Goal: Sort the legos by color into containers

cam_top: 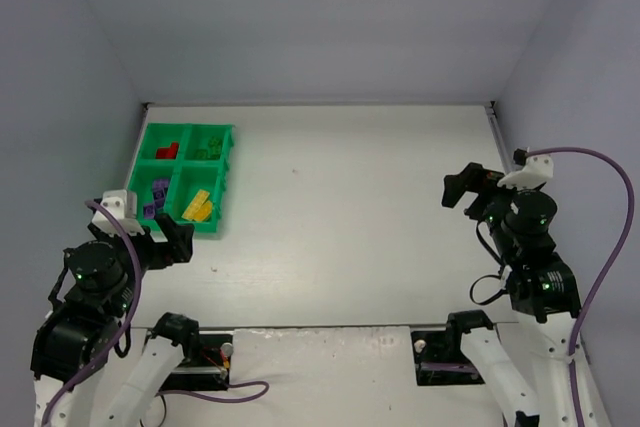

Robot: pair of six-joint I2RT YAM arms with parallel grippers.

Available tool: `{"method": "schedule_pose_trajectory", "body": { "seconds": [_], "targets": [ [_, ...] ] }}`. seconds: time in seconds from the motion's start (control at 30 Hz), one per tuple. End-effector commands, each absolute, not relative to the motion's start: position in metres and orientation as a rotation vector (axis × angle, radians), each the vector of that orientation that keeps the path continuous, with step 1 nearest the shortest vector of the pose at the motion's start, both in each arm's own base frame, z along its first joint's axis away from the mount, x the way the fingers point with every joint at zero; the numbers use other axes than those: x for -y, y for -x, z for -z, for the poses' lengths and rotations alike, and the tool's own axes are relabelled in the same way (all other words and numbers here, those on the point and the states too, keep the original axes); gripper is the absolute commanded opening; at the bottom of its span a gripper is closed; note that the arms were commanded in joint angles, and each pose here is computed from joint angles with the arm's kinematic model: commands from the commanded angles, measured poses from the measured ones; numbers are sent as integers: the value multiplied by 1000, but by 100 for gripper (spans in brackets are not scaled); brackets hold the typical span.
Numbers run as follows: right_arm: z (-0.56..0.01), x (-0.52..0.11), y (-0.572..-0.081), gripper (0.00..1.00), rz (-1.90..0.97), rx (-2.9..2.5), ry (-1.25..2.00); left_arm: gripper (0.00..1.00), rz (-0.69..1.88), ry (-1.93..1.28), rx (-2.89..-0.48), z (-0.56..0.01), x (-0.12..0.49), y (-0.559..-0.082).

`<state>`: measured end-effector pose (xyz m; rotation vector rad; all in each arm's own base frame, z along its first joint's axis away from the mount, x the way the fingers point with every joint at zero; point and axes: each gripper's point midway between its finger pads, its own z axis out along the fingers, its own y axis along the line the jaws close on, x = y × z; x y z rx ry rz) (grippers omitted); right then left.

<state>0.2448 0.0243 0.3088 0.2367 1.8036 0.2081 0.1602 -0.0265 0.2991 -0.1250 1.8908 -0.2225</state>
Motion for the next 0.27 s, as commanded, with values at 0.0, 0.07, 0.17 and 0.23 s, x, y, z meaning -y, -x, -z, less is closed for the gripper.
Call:
{"method": "schedule_pose_trajectory", "body": {
  "seconds": [0.0,0.07,0.17,0.23],
  "targets": [
    [-332,-21,-252,100,-181,-1727,-222,85,246,139,-1850,-313,31,-173],
    [-333,-21,-252,100,-184,-1721,-221,85,244,145,-1840,-316,30,-174],
    [-333,-20,-251,100,-180,-1718,-224,85,241,145,-1833,-319,30,-174],
    [-333,-19,-251,100,-173,-1718,-219,85,238,145,-1831,-319,29,-174]
  ]
}}
